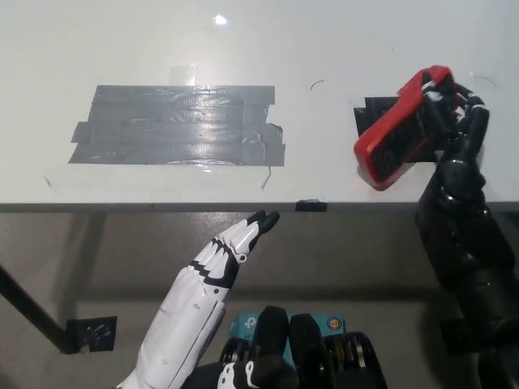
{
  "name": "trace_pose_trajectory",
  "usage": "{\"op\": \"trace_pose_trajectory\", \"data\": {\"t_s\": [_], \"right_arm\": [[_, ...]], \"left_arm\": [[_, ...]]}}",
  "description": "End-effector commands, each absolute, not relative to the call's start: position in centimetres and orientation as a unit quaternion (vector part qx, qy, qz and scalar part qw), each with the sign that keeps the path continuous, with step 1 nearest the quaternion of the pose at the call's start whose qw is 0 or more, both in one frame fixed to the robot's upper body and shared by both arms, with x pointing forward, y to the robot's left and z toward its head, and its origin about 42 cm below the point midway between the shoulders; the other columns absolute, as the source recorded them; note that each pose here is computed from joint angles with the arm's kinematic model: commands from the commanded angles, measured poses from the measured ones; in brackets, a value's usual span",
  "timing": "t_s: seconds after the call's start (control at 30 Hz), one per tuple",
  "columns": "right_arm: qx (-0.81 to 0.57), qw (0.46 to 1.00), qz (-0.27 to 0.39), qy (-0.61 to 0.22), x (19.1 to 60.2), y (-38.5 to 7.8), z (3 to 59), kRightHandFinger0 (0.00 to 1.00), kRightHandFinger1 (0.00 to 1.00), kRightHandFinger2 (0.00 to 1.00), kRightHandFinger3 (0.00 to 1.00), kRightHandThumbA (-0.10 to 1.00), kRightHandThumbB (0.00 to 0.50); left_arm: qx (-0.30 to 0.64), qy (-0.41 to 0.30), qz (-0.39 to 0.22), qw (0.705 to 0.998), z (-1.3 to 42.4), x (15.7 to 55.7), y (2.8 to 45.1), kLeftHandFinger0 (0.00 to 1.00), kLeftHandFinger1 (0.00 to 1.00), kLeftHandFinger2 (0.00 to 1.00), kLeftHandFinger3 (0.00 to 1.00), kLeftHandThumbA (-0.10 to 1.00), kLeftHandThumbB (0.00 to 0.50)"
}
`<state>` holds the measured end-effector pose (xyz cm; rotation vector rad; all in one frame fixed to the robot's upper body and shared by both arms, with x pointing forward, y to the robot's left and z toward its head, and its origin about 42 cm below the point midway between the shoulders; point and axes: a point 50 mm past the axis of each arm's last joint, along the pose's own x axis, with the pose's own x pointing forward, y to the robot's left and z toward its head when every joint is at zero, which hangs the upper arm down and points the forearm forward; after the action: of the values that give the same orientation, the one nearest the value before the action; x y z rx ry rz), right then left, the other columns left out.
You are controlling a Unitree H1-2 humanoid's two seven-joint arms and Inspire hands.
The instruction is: The robot first picks the multimeter with right hand and then unfolds the black stand on the back of it using left hand
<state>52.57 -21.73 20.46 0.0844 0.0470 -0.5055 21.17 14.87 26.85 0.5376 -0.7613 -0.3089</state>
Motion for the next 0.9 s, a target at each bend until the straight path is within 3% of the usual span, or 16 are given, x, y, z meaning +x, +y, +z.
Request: {"op": "trace_pose_trajectory", "data": {"t_s": [0.0,0.07,0.1,0.13,0.17,0.2,0.23,0.47,0.57,0.6,0.87], "right_arm": [[-0.17,0.929,-0.242,-0.223,56.0,-20.2,34.1,0.0,0.22,0.64,0.66,-0.1,0.201],[-0.173,0.925,-0.247,-0.231,55.9,-20.3,34.0,0.03,0.28,0.7,0.73,-0.1,0.219],[-0.173,0.924,-0.248,-0.233,55.9,-20.3,34.0,0.04,0.27,0.65,0.69,-0.1,0.225],[-0.172,0.924,-0.248,-0.236,55.7,-20.3,34.0,0.15,0.35,0.66,0.71,-0.04,0.237],[-0.18,0.923,-0.243,-0.238,55.6,-20.2,34.1,0.55,0.73,0.99,1.0,0.12,0.274],[-0.188,0.929,-0.215,-0.235,55.3,-20.1,34.3,0.99,1.0,1.0,1.0,0.31,0.273],[-0.191,0.932,-0.205,-0.232,55.2,-20.0,34.4,1.0,1.0,1.0,1.0,0.4,0.263],[-0.189,0.927,-0.218,-0.24,54.6,-20.4,35.0,1.0,1.0,1.0,1.0,0.67,0.309],[-0.186,0.917,-0.234,-0.265,54.4,-20.4,35.3,1.0,1.0,1.0,1.0,0.72,0.277],[-0.183,0.916,-0.24,-0.265,54.4,-20.3,35.6,1.0,1.0,1.0,1.0,0.81,0.287],[-0.146,0.9,-0.235,-0.337,51.9,-20.2,37.9,1.0,1.0,1.0,1.0,0.88,0.267]], "left_arm": [[0.255,-0.401,-0.158,0.866,27.3,19.9,14.6,1.0,1.0,1.0,1.0,1.0,0.234],[0.253,-0.399,-0.159,0.867,27.3,19.9,14.6,1.0,1.0,1.0,1.0,1.0,0.237],[0.252,-0.398,-0.16,0.868,27.2,19.9,14.6,1.0,1.0,1.0,1.0,1.0,0.237],[0.252,-0.398,-0.16,0.868,27.2,19.8,14.6,1.0,1.0,1.0,1.0,1.0,0.236],[0.253,-0.397,-0.16,0.868,27.1,19.8,14.6,1.0,1.0,1.0,1.0,1.0,0.235],[0.251,-0.396,-0.16,0.869,27.0,19.8,14.6,1.0,1.0,1.0,1.0,1.0,0.234],[0.251,-0.395,-0.161,0.869,27.0,19.8,14.6,1.0,1.0,1.0,1.0,0.99,0.235],[0.247,-0.398,-0.163,0.869,26.9,19.8,14.7,1.0,1.0,1.0,1.0,1.0,0.231],[0.247,-0.398,-0.163,0.868,26.9,19.8,14.8,1.0,1.0,1.0,1.0,1.0,0.229],[0.249,-0.399,-0.164,0.867,27.0,19.9,14.8,1.0,1.0,1.0,1.0,1.0,0.224],[0.248,-0.404,-0.164,0.865,27.2,20.2,15.0,1.0,1.0,1.0,1.0,0.99,0.224]]}}
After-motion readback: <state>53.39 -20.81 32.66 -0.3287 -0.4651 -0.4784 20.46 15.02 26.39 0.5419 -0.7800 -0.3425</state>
